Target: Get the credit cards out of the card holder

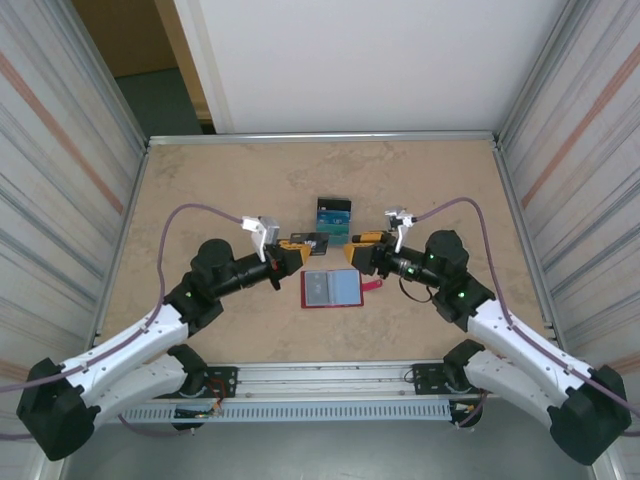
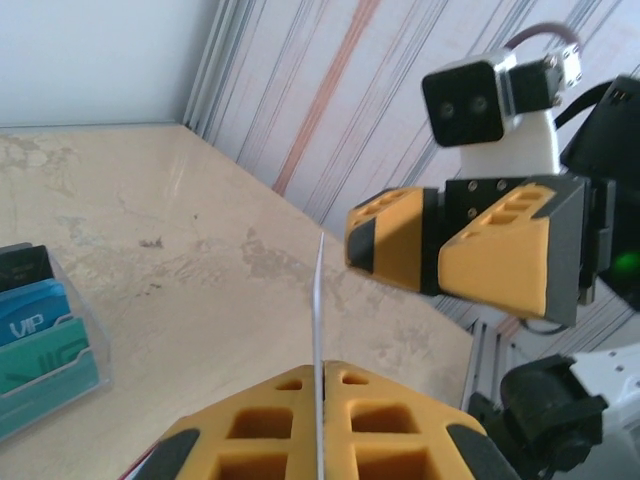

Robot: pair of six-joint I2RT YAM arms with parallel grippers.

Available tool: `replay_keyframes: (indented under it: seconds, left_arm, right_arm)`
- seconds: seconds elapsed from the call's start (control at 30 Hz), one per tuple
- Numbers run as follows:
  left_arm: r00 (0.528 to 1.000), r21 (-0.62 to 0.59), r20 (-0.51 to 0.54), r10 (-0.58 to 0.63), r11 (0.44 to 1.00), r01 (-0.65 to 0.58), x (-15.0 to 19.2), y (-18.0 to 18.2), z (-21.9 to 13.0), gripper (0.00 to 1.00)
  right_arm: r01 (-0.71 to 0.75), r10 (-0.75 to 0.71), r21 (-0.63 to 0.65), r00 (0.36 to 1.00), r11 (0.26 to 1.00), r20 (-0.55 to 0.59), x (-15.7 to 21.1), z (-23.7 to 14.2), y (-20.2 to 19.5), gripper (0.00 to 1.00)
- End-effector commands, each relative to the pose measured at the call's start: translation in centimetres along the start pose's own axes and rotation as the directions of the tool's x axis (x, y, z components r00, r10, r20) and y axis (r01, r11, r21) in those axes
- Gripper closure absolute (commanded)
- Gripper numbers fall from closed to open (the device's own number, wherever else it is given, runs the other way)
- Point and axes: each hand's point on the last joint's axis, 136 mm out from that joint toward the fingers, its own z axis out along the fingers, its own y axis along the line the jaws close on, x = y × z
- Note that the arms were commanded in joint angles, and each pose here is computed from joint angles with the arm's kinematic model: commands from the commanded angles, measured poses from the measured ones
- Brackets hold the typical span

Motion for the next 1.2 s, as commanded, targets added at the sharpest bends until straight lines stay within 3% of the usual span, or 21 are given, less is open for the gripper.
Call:
replay_keyframes:
  seconds: [0.0, 0.23, 0.33, 0.43, 0.57, 0.6, 0.7, 0.8, 0.87, 1.03, 1.17]
  left_arm:
    - [0.993, 0.060, 0.100, -0.057, 0.997, 0.051, -2.3, -1.2, 0.1, 1.00]
    - [0.992, 0.107, 0.103, -0.079, 0.992, 0.068, -2.5, -1.8, 0.8, 1.00]
    - [0.991, 0.122, 0.101, -0.084, 0.990, 0.072, -2.5, -2.0, 0.9, 1.00]
    - [0.991, 0.124, 0.097, -0.088, 0.989, 0.076, -2.3, -2.0, 1.0, 1.00]
    - [0.991, 0.113, 0.097, -0.091, 0.990, 0.080, -2.2, -1.8, 0.8, 1.00]
    - [0.992, 0.109, 0.091, -0.092, 0.991, 0.082, -2.1, -1.7, 0.8, 1.00]
    - [0.995, 0.092, 0.060, -0.074, 0.993, 0.068, -1.8, -1.7, 0.8, 0.83]
    - [1.000, 0.063, 0.017, -0.021, 0.998, 0.019, -1.9, -1.9, 0.3, 0.45]
    - [0.999, 0.043, -0.012, 0.038, 0.998, -0.037, -2.3, -2.2, -0.3, 0.30]
    - [0.983, -0.043, -0.081, 0.166, 0.985, -0.170, -3.2, -2.2, -2.0, 0.10]
    - [0.957, 0.009, -0.135, 0.258, 0.966, -0.259, -3.4, -3.4, -2.4, 0.11]
  right_arm:
    - [0.027, -0.020, -0.149, 0.999, 0.989, 0.042, -2.4, 1.0, 3.6, 0.45]
    - [0.044, -0.049, -0.277, 0.999, 0.960, -0.012, -2.1, 3.5, 5.8, 0.44]
    - [0.061, -0.069, -0.284, 0.997, 0.957, -0.019, -2.1, 3.9, 6.1, 0.53]
    - [0.071, -0.079, -0.283, 0.997, 0.956, -0.016, -2.1, 3.9, 6.0, 0.69]
    - [0.092, -0.101, -0.285, 0.995, 0.954, -0.016, -2.1, 3.5, 6.3, 1.00]
    - [0.099, -0.107, -0.277, 0.994, 0.956, -0.017, -2.0, 3.4, 6.2, 1.00]
    - [0.131, -0.139, -0.243, 0.990, 0.961, -0.017, -1.7, 2.8, 5.9, 1.00]
    - [0.170, -0.180, -0.192, 0.983, 0.966, -0.033, -1.4, 1.9, 5.5, 1.00]
    - [0.197, -0.209, -0.161, 0.976, 0.967, -0.061, -0.8, 1.3, 5.2, 1.00]
    - [0.255, -0.278, -0.160, 0.950, 0.954, -0.144, 0.7, -0.1, 5.3, 1.00]
    - [0.284, -0.320, -0.193, 0.928, 0.939, -0.193, 1.6, -0.8, 5.8, 1.00]
